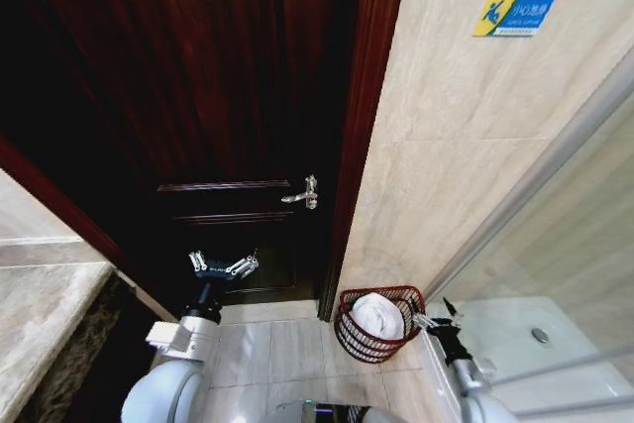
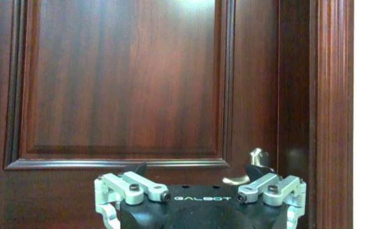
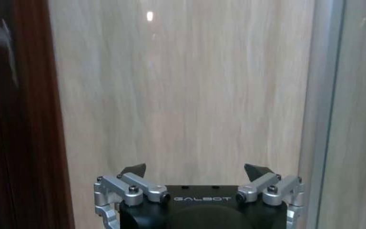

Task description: Discard the used towel into the hamper.

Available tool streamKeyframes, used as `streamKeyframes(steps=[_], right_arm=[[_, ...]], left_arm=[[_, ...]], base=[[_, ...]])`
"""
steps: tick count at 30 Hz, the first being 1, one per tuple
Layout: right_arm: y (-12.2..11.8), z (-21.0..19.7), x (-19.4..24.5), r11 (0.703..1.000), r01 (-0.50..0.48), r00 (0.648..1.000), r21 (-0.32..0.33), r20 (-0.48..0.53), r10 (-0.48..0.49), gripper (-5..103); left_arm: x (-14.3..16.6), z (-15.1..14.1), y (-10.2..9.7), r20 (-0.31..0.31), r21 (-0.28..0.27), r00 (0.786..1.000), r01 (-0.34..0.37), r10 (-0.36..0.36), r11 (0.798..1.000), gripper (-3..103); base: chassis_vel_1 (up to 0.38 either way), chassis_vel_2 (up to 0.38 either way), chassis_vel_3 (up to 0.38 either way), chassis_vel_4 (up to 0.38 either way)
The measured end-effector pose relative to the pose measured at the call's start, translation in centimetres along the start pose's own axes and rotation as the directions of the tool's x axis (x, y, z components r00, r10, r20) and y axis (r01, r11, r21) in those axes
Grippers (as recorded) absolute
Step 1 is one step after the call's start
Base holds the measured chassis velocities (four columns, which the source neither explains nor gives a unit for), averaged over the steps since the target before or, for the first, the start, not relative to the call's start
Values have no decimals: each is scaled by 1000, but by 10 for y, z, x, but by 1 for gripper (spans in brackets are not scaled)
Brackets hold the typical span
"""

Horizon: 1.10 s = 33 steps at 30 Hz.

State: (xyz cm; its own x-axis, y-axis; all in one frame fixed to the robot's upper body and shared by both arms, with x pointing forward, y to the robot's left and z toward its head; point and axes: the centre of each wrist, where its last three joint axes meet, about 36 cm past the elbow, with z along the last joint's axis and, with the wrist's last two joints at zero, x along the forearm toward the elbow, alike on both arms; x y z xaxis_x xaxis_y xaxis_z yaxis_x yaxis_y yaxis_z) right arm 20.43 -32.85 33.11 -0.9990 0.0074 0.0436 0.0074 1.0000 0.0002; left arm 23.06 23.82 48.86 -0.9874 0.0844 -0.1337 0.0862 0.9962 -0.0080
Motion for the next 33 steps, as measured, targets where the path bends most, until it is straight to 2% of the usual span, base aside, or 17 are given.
streamKeyframes(steps=[2, 3, 6, 7, 9, 10, 12, 18, 21, 26, 33], right_arm=[[16, -25, 11, 999, -33, 999, 8, 34, 32, 100], [16, -25, 11, 999, -33, 999, 8, 34, 32, 100], [41, -78, 23, 996, -88, 990, 26, 116, 84, 100], [41, -78, 23, 996, -88, 990, 26, 116, 84, 100], [49, -109, 25, 996, -90, 979, 31, 184, 82, 100], [49, -109, 25, 996, -90, 979, 31, 184, 82, 100], [49, -125, 27, 995, -87, 965, 42, 251, 74, 100], [52, -147, 26, 994, -101, 933, 33, 349, 83, 100], [60, -156, 23, 996, -88, 929, 30, 363, 71, 100], [60, -156, 15, 994, -92, 918, 56, 391, 63, 100], [60, -153, 13, 992, -116, 915, 46, 394, 89, 100]], left_arm=[[0, 0, 0, 0, 0, 1000, 1, -1, 1000, 100], [0, 0, 0, 0, 0, 1000, 1, -1, 1000, 100], [0, 0, 0, 0, 0, 1000, 1, -1, 1000, 100], [0, 0, 0, 0, 0, 1000, 1, -1, 1000, 100], [0, 0, 0, 0, 0, 1000, 0, 0, 1000, 100], [0, 0, 0, 0, 0, 1000, 0, 0, 1000, 100], [0, 0, 0, 0, 0, 1000, 1, -1, 1000, 100], [0, 0, 0, 0, 0, 1000, 0, 0, 1000, 100], [0, 0, 0, 0, 0, 1000, 0, 0, 1000, 100], [0, 0, 0, 0, 0, 1000, 0, 0, 1000, 100], [0, 0, 0, 0, 0, 1000, 0, 0, 1000, 100]], base=[[0, 0, 0, 0], [0, 0, 0, 0], [0, 0, 0, 0], [0, 0, 0, 0], [0, 0, 0, 0], [0, 0, 0, 0], [0, 0, 0, 0], [0, 0, 0, 0], [0, 0, 0, 0], [0, 0, 0, 0], [0, 0, 0, 0]])
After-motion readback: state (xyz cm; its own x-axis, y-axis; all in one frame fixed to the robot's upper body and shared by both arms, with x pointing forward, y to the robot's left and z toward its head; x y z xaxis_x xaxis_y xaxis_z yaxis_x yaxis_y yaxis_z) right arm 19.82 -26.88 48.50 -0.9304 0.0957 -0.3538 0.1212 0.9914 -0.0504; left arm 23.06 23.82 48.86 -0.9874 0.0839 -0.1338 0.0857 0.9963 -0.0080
